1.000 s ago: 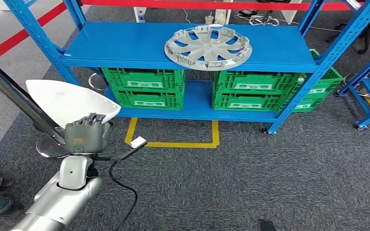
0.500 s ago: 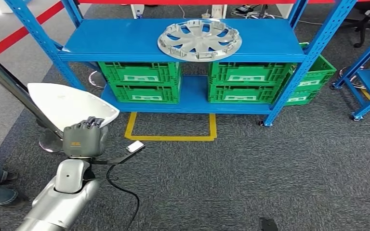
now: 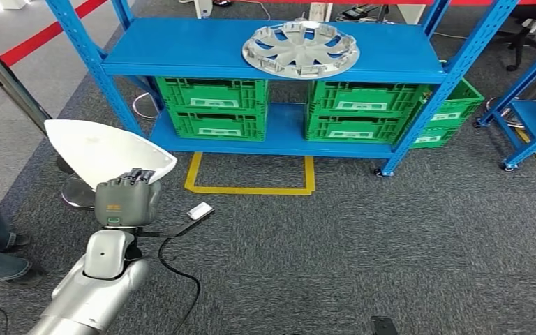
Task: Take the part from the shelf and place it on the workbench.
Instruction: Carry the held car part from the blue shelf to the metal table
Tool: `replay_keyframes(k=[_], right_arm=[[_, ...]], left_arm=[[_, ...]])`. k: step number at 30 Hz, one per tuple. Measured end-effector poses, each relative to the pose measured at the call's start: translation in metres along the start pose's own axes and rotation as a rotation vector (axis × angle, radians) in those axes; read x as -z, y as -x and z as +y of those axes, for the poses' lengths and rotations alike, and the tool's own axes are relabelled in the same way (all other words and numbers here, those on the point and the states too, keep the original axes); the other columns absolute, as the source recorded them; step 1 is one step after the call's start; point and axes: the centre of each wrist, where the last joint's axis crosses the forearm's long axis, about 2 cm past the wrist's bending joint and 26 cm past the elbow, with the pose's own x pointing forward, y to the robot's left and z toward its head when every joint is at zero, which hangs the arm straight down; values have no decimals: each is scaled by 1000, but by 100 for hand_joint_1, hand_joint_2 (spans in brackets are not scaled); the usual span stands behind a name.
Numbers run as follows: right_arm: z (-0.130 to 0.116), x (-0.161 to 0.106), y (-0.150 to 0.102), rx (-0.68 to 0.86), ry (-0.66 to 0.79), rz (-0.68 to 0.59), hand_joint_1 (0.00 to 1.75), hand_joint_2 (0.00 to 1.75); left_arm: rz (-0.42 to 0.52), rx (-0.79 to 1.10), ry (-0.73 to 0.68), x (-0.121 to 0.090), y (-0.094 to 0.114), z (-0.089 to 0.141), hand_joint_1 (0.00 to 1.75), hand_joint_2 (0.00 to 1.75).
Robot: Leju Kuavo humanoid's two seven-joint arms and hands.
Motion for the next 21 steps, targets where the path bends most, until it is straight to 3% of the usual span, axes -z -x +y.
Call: replay_keyframes(k=[21], right_arm=[[2, -1, -1, -12, -9, -9, 0, 0]], left_arm=[[-10, -74, -17, 4, -3, 4, 175, 175]])
